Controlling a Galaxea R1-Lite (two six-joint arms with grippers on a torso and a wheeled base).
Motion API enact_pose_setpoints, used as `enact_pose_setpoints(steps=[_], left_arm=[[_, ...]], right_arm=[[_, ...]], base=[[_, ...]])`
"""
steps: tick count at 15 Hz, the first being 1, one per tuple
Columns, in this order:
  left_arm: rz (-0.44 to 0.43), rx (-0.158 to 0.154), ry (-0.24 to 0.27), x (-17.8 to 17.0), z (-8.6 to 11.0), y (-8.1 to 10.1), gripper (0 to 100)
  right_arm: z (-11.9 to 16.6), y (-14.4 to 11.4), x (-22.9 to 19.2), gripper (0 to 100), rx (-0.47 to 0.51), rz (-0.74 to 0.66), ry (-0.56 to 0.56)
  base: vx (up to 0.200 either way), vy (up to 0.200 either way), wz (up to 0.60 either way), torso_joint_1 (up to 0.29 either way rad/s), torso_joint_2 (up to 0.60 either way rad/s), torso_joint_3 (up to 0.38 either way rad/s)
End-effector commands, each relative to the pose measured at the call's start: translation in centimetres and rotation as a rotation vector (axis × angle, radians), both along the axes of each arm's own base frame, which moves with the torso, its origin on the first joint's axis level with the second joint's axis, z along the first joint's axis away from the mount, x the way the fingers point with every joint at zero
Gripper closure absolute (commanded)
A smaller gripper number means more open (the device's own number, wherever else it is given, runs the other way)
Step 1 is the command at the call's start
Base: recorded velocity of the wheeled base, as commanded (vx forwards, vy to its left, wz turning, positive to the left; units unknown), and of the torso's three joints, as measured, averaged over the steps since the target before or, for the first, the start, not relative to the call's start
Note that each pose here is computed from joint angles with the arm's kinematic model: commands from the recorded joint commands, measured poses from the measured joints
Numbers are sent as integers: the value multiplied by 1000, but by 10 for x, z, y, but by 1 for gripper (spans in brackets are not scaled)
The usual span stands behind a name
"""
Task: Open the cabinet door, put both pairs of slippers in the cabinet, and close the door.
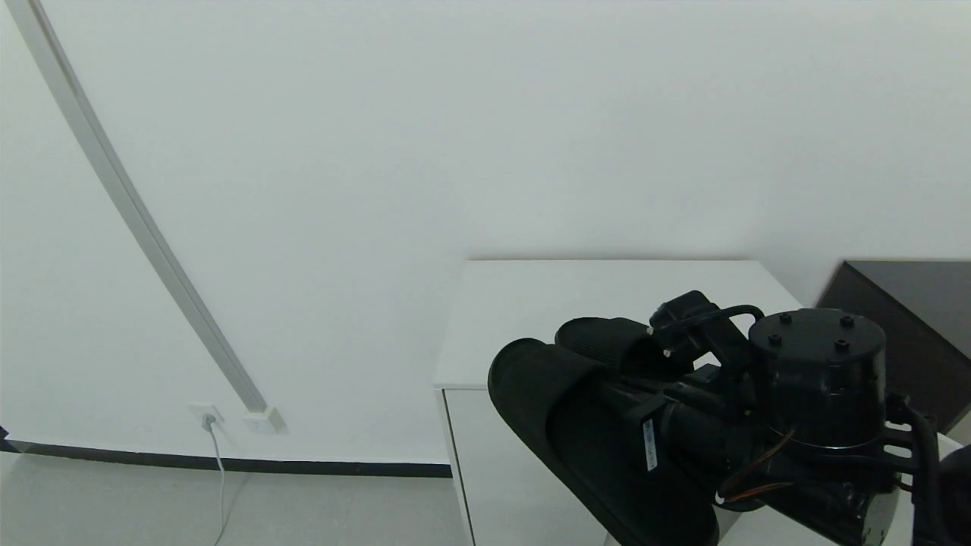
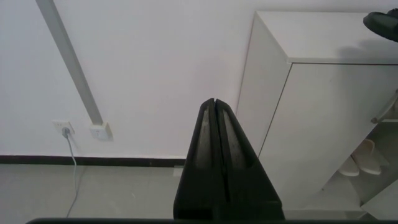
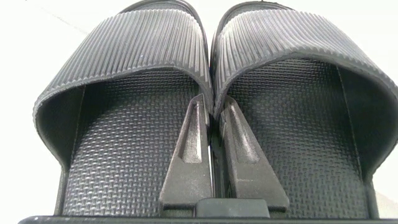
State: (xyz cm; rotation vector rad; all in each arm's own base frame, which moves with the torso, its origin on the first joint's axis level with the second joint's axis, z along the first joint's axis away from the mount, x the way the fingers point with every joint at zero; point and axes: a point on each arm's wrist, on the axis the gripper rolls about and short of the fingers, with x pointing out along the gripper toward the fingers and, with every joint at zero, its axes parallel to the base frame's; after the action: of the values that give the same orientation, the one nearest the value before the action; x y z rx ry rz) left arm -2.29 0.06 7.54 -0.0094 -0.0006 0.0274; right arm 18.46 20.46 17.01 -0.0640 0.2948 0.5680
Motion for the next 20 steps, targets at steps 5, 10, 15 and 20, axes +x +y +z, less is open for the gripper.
enact_pose_setpoints(steps=[5, 10, 15, 20], left_arm=[[2, 0, 2, 0, 0, 0, 100], [2, -1, 0, 0, 0, 0, 100], [2, -1, 0, 0, 0, 0, 100], [2, -1, 2, 0, 0, 0, 100]], right_arm=[[-5, 2, 0, 100, -14, 2, 12], [-6, 2, 0, 100, -17, 4, 14], [-7, 4, -2, 100, -20, 13, 17], [-6, 4, -2, 100, -18, 15, 14]], base=[[-200, 0, 0, 8, 6, 2], [-160, 0, 0, -3, -1, 3], [0, 0, 0, 0, 0, 0], [0, 0, 0, 0, 0, 0]])
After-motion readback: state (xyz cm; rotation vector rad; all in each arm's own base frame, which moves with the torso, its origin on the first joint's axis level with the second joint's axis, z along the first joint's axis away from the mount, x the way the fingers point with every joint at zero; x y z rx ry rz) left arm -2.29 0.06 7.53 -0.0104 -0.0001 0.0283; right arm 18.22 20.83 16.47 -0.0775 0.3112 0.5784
